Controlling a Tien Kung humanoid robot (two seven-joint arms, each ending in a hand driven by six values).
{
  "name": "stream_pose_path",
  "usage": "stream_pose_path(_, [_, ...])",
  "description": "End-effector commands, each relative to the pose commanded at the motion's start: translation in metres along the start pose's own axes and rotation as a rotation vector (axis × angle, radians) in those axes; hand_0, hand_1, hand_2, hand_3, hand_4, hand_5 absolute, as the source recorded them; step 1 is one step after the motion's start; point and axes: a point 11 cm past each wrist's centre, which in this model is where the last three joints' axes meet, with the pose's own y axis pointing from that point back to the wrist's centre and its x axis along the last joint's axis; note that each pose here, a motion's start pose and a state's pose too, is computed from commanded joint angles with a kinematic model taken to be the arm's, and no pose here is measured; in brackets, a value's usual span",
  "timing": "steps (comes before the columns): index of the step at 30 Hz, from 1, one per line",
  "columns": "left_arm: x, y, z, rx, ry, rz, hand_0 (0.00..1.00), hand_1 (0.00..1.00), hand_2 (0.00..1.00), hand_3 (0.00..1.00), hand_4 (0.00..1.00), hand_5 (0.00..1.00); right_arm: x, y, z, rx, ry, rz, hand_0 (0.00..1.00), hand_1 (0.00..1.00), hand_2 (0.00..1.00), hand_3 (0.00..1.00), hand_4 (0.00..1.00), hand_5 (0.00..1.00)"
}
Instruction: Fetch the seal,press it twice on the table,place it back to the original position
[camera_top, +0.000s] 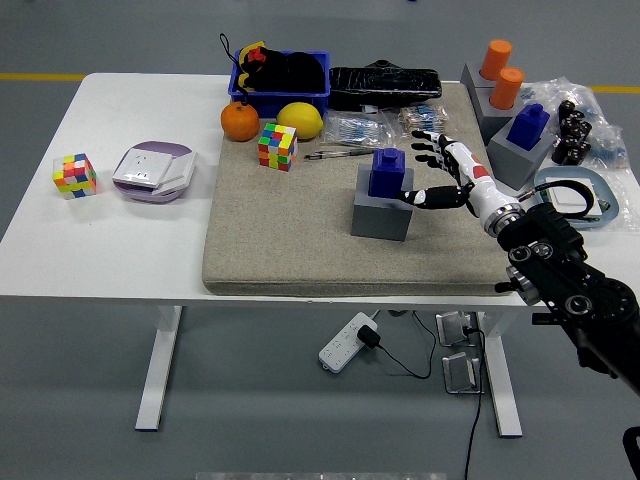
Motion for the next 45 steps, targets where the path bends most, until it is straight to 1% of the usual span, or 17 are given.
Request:
stream_pose_path(7, [0.001,0.000,0.002,-0.006,-0.006,0.001,0.823,0.788,0.752,0.812,0.716,0.374,-0.009,-0.004,-0.002,0.019,-0.047,0.007,0.861,0.820,0.854,0.905,0.958,0.002])
stream_pose_path(9, [0.001,0.000,0.002,-0.006,-0.007,0.001,0.823,0.788,0.752,0.812,0.716,0.374,-0.012,-0.004,-0.003,0.024,-0.052,0.006,0.851,0.806,0.842,0.890,0.955,0.002])
stream_pose_path(14, [0.001,0.000,0.001,-0.004,-0.008,0.000,0.823,0.788,0.752,0.812,0.716,0.374,-0.018,-0.004,-0.004,0.031,-0.049,-0.003,0.851,0.806,0.842,0.890,0.955,0.002])
stream_pose_path(15, [0.000,0.000,0.001,-0.002,-0.009,0.000,0.823,0.788,0.752,0.812,0.717,0.373,-0.020,-0.004,-0.005,0.033,-0.047,-0.005,0.837,0.783,0.797,0.859,0.944,0.002])
stream_pose_path(20, [-0.001,0.000,0.001,-0.001,-0.011,-0.003,0.823,0.788,0.752,0.812,0.717,0.373,-0.025,-0.003,-0.005,0.039,-0.036,-0.008,0.837,0.783,0.797,0.859,0.944,0.002])
stream_pose_path(21, [-0.001,0.000,0.001,-0.002,-0.011,-0.003,0.823,0.789,0.752,0.812,0.717,0.372,-0.026,-0.003,-0.005,0.039,-0.035,-0.008,0.808,0.725,0.707,0.780,0.885,0.002])
stream_pose_path(26, [0.001,0.000,0.002,-0.004,-0.013,-0.001,0.823,0.789,0.752,0.812,0.717,0.372,-0.027,-0.004,-0.005,0.042,-0.027,0.001,0.808,0.725,0.707,0.780,0.885,0.002])
stream_pose_path(27, [0.001,0.000,0.002,-0.004,-0.013,0.000,0.822,0.789,0.752,0.812,0.719,0.374,-0.027,-0.004,-0.006,0.043,-0.023,0.004,0.782,0.677,0.666,0.718,0.795,0.002])
stream_pose_path(32, [0.001,0.000,0.002,-0.003,-0.015,0.001,0.822,0.789,0.752,0.812,0.719,0.374,-0.027,-0.004,-0.006,0.044,-0.012,0.011,0.782,0.677,0.666,0.718,0.795,0.002])
stream_pose_path(33, [0.001,0.000,0.002,-0.003,-0.015,0.001,0.822,0.789,0.752,0.812,0.720,0.373,-0.027,-0.004,-0.005,0.043,-0.010,0.010,0.739,0.614,0.612,0.662,0.742,0.002])
stream_pose_path(38, [0.001,0.000,0.001,0.000,-0.017,0.001,0.822,0.789,0.752,0.812,0.720,0.373,-0.028,-0.005,-0.004,0.037,-0.004,0.010,0.739,0.614,0.612,0.662,0.742,0.002])
stream_pose_path(39, [0.001,0.000,0.001,0.000,-0.017,0.001,0.822,0.789,0.752,0.812,0.721,0.374,-0.029,-0.005,-0.003,0.037,-0.004,0.010,0.728,0.581,0.579,0.617,0.717,0.002])
stream_pose_path(44, [0.001,0.000,0.002,-0.002,-0.018,0.001,0.822,0.789,0.752,0.812,0.721,0.374,-0.030,-0.005,-0.005,0.044,-0.004,0.015,0.728,0.581,0.579,0.617,0.717,0.002])
stream_pose_path(45, [0.001,0.000,0.002,-0.003,-0.018,0.001,0.823,0.788,0.753,0.812,0.722,0.374,-0.030,-0.005,-0.005,0.047,-0.006,0.018,0.671,0.531,0.539,0.567,0.699,0.002])
